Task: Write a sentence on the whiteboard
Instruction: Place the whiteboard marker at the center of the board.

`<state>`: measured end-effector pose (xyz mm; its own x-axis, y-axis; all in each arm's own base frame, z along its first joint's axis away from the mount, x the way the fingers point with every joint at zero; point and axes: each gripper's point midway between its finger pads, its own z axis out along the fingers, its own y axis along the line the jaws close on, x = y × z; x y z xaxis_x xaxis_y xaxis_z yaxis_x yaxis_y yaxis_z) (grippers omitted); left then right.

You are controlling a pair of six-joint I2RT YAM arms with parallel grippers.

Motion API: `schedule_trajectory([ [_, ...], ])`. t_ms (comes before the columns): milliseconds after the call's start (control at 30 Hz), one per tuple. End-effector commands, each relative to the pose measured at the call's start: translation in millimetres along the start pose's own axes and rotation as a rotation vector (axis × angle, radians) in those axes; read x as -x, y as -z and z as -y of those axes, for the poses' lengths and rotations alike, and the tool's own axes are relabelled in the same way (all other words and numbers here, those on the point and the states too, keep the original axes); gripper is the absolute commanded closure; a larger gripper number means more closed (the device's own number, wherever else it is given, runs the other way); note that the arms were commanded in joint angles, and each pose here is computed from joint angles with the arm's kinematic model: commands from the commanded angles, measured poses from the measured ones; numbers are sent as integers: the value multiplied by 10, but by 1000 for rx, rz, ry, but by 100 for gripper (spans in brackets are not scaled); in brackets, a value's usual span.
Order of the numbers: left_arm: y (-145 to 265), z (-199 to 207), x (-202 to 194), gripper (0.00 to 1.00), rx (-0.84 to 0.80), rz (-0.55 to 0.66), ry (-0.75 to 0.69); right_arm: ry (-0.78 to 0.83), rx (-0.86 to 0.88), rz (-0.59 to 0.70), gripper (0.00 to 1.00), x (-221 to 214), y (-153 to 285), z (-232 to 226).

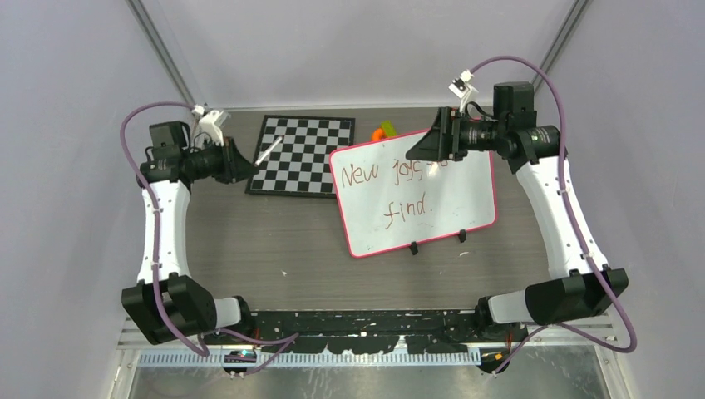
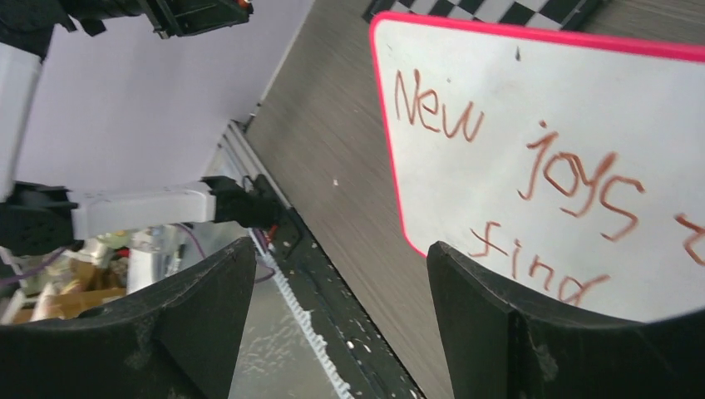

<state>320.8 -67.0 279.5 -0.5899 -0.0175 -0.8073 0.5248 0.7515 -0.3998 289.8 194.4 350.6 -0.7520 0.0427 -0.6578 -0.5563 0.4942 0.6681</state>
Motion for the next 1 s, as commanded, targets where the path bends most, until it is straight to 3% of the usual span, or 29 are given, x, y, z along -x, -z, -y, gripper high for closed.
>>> schedule_trajectory([
  [0, 180, -463, -551, 100, 135, -119, -47, 134, -139, 37, 20, -125, 225, 85],
  [433, 83, -1140, -1919, 99, 244, -424, -159, 110, -173, -12, 20, -419, 232, 299],
  [967, -296, -1161, -2461, 88, 198, -635, -371, 112, -223, -14, 19, -506, 276, 388],
])
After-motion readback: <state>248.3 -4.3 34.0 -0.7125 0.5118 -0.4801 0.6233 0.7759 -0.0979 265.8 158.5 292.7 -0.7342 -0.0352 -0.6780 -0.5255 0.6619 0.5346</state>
